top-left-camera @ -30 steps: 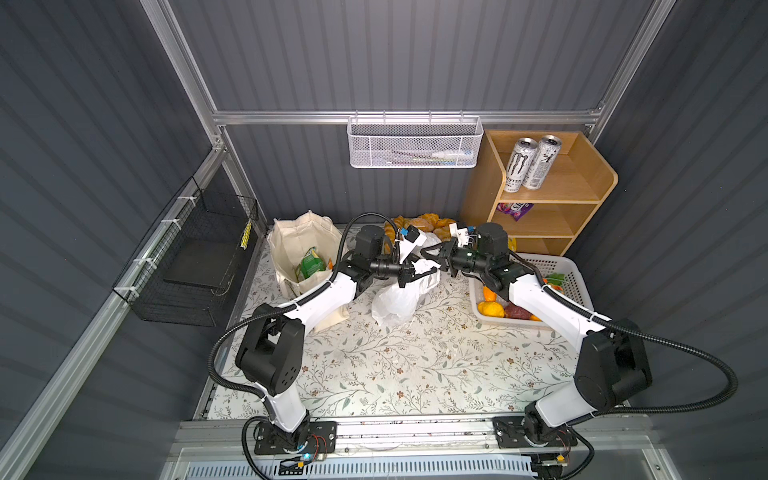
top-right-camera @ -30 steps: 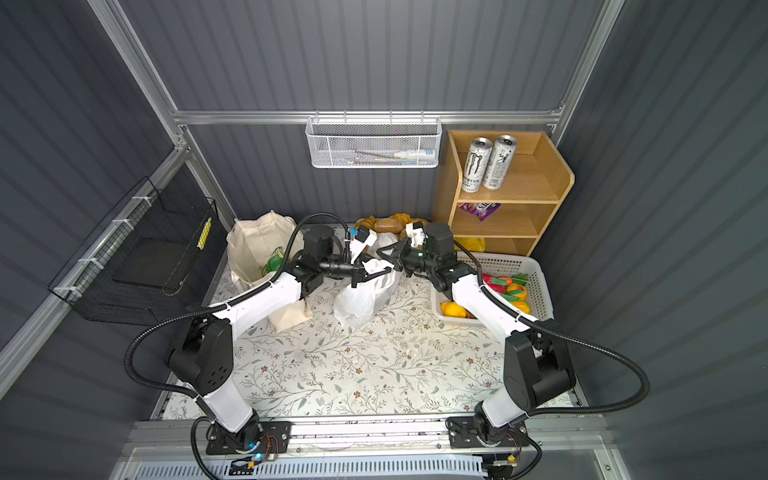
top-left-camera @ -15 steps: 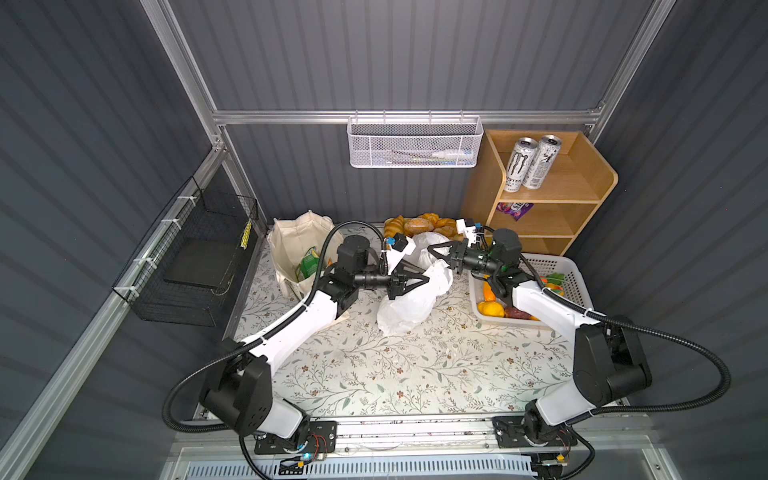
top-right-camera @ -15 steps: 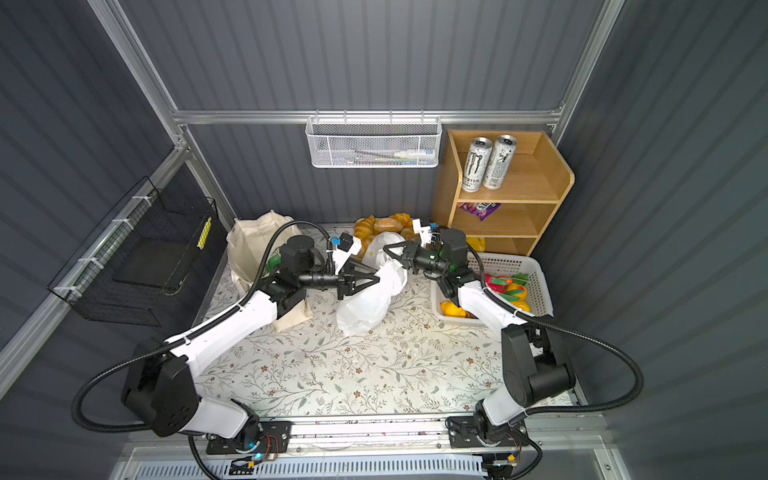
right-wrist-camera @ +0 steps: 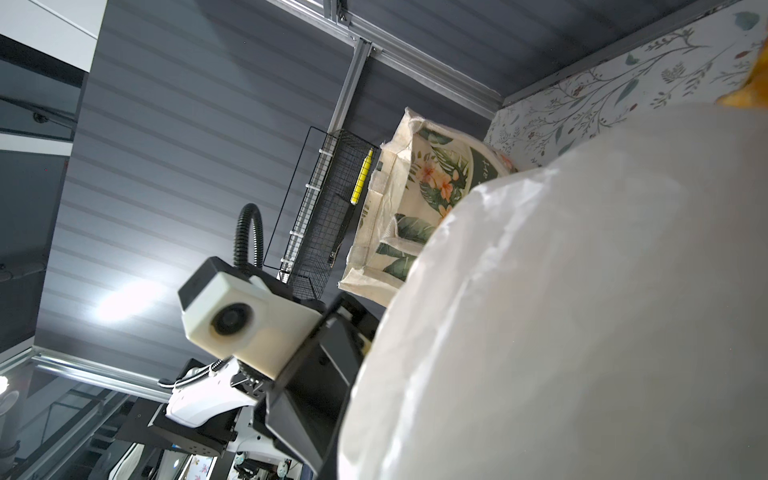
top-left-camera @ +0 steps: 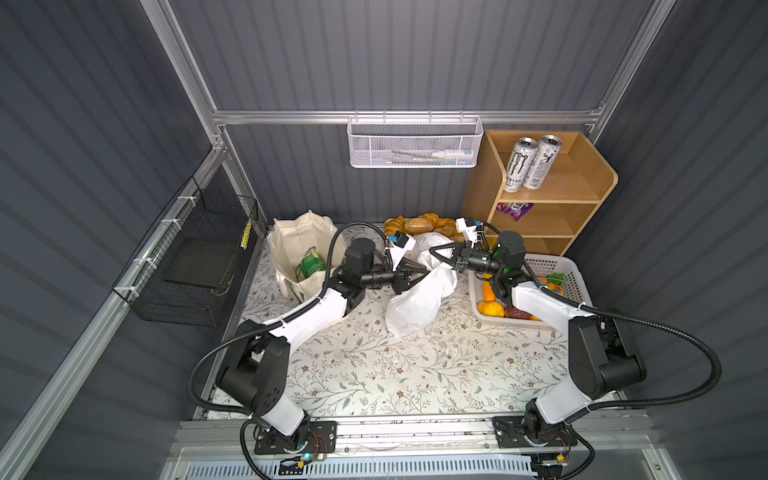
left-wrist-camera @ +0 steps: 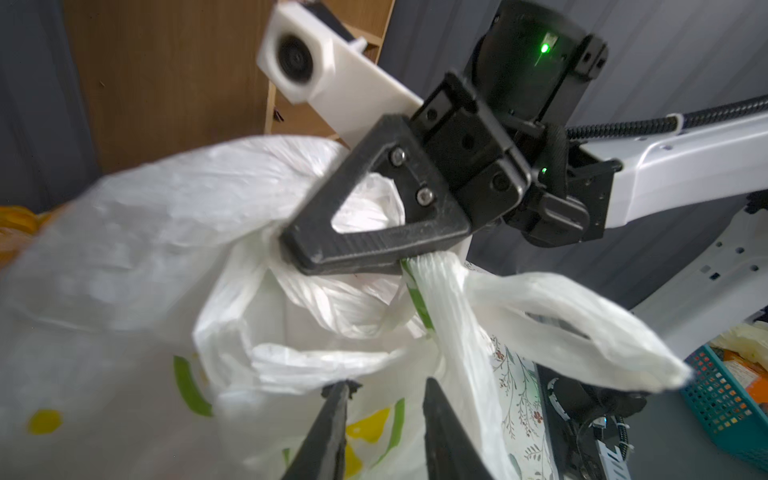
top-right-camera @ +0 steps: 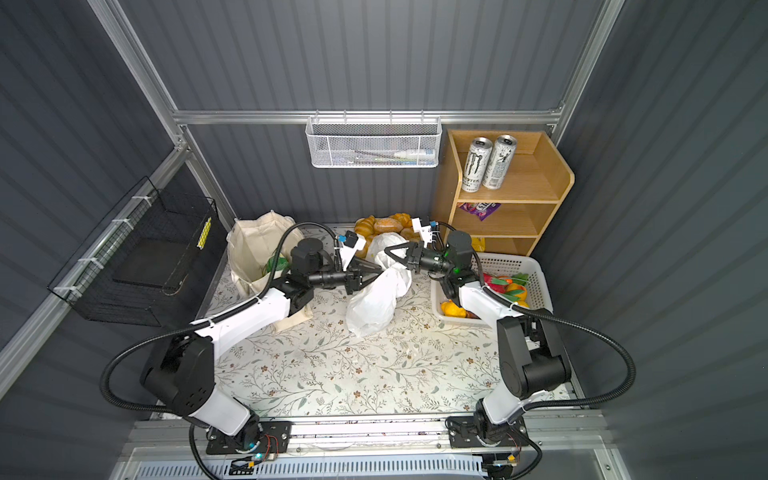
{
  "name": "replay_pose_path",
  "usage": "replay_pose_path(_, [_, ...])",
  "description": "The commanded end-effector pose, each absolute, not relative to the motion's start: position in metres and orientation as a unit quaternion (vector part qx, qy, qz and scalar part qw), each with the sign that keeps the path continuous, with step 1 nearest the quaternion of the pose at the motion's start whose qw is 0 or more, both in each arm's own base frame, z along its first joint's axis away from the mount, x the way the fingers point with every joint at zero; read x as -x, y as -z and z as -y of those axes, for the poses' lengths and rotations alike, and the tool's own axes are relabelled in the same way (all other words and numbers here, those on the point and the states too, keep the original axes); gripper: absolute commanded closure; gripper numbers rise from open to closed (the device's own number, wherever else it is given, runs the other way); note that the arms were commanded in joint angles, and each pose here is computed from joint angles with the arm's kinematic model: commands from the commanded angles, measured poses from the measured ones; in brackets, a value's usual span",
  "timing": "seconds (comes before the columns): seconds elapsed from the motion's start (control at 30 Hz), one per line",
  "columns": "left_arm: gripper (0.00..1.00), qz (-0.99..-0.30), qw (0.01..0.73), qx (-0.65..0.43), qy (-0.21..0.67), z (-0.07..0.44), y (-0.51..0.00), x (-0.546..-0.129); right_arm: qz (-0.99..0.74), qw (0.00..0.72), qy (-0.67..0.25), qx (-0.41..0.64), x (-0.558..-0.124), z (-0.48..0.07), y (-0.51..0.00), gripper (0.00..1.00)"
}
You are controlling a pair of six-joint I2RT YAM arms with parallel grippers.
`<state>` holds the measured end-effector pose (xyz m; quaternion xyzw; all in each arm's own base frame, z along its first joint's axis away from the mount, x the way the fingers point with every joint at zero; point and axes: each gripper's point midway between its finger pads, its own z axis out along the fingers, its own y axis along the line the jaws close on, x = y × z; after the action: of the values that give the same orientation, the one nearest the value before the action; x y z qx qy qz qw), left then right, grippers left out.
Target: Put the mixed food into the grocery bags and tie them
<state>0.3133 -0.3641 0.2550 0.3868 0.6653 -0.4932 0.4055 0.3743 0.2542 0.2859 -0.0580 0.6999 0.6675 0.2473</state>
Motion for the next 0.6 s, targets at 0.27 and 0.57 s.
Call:
replay_pose_path(0.27, [0.71,-0.650,0.374,-0.382,0.541,0.396,-0.227,-0.294,-0.681,0.253,-0.679,0.106,-0.366,-0.255,-0.306,0.78])
replay_pose_path(0.57, [0.69,-0.641,0.414,-0.336,0.552,0.367,-0.247,-0.315,-0.679,0.253,-0.680,0.115,-0.363,-0.252,-0.309,0.76])
